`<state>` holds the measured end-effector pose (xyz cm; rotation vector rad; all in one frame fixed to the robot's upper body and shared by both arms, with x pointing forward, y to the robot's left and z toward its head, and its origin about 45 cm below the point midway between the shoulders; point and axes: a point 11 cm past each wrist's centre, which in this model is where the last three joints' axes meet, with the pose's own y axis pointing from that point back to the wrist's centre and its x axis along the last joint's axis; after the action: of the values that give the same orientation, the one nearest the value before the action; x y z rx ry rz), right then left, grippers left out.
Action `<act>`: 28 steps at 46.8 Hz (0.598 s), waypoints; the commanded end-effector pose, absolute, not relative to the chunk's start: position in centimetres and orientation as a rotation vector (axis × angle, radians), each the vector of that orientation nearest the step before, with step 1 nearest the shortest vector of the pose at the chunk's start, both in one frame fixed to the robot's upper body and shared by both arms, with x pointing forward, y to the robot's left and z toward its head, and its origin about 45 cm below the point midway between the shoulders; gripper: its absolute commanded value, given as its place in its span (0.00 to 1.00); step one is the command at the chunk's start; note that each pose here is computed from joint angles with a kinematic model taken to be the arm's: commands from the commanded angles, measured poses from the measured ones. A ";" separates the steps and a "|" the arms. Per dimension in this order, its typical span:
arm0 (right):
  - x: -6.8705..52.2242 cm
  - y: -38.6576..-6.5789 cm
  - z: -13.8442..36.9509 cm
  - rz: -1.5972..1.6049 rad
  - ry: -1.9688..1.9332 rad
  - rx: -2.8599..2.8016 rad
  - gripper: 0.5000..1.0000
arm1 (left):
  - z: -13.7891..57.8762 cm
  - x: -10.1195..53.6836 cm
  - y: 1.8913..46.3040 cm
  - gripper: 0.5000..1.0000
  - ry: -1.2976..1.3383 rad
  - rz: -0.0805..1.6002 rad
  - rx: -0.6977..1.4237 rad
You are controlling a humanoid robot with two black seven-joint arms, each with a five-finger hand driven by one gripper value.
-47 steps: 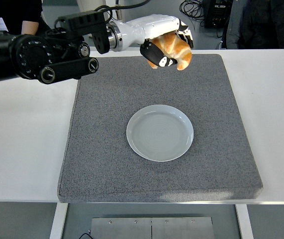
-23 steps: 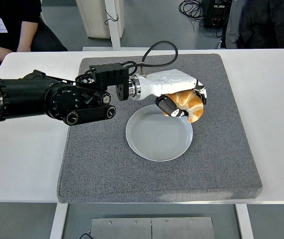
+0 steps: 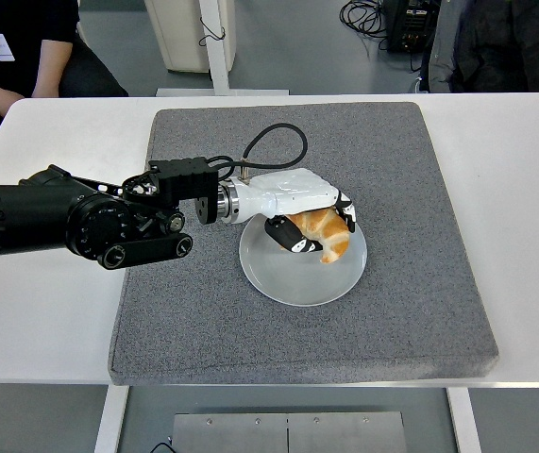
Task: Place the bread on the plate
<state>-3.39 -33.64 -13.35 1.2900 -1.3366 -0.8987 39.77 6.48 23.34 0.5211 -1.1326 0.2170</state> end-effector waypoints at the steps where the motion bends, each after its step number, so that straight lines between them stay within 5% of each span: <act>1: -3.4 -33.6 -13.4 -0.898 -1.335 1.291 1.00 | 23.0 39.6 6.7 0.00 -1.134 0.213 0.519; 28: -3.4 -33.6 -13.4 -0.898 -1.335 1.291 1.00 | 21.8 39.6 7.6 0.00 -1.117 0.225 0.539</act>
<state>-3.40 -33.64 -13.35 1.2902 -1.3358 -0.8985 39.62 7.54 21.94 0.5365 -1.1211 0.2230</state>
